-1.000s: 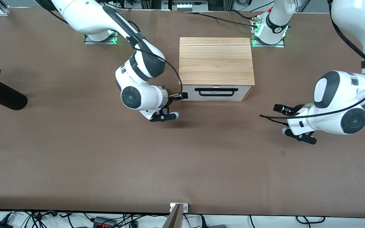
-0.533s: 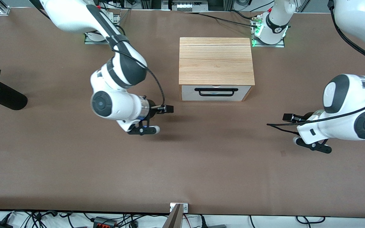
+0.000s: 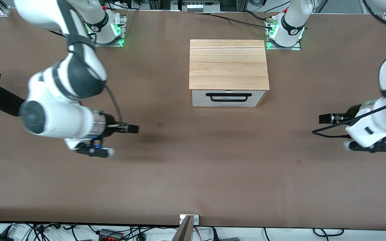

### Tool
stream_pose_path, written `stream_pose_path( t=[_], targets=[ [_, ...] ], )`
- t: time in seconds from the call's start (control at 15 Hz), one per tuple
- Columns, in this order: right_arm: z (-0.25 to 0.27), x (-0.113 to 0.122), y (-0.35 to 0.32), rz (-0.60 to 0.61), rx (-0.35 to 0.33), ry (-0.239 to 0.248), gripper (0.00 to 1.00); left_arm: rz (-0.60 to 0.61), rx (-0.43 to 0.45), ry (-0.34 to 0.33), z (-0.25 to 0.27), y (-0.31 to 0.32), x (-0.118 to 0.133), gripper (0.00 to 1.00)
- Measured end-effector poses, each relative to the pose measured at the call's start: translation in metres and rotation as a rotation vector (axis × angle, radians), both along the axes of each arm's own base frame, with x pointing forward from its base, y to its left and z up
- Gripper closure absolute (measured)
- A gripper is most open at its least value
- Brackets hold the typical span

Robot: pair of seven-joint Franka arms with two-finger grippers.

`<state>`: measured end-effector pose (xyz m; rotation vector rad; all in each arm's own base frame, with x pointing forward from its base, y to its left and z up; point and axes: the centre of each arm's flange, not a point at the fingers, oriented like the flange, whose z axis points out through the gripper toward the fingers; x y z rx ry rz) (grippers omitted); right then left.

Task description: Close drawer with both arms simultaneously

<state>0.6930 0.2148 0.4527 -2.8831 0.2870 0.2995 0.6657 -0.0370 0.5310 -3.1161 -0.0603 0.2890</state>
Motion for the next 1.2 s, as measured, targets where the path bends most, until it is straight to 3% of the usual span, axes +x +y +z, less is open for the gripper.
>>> stream_pose_path(
  t=[0.27,0.4,0.67,1.07,1.2],
  targets=[
    [0.035,0.002,-0.081,-0.093,-0.043,0.014,0.0,0.026,0.012,-0.184,0.033,-0.004,-0.038,0.0],
    [0.04,0.001,-0.098,-0.114,-0.065,0.022,0.0,0.016,0.018,-0.238,0.036,-0.001,-0.063,0.0],
    [0.042,-0.003,-0.105,-0.11,-0.114,0.039,0.0,-0.074,0.023,-0.244,0.045,-0.003,-0.109,0.0],
    [0.1,-0.023,-0.145,-0.153,-0.187,-0.003,0.0,-0.107,0.022,-0.219,0.042,-0.013,-0.116,0.0],
    [0.113,-0.027,-0.161,-0.173,-0.244,-0.021,0.0,-0.107,0.022,-0.213,0.042,-0.011,-0.116,0.0]
  ],
)
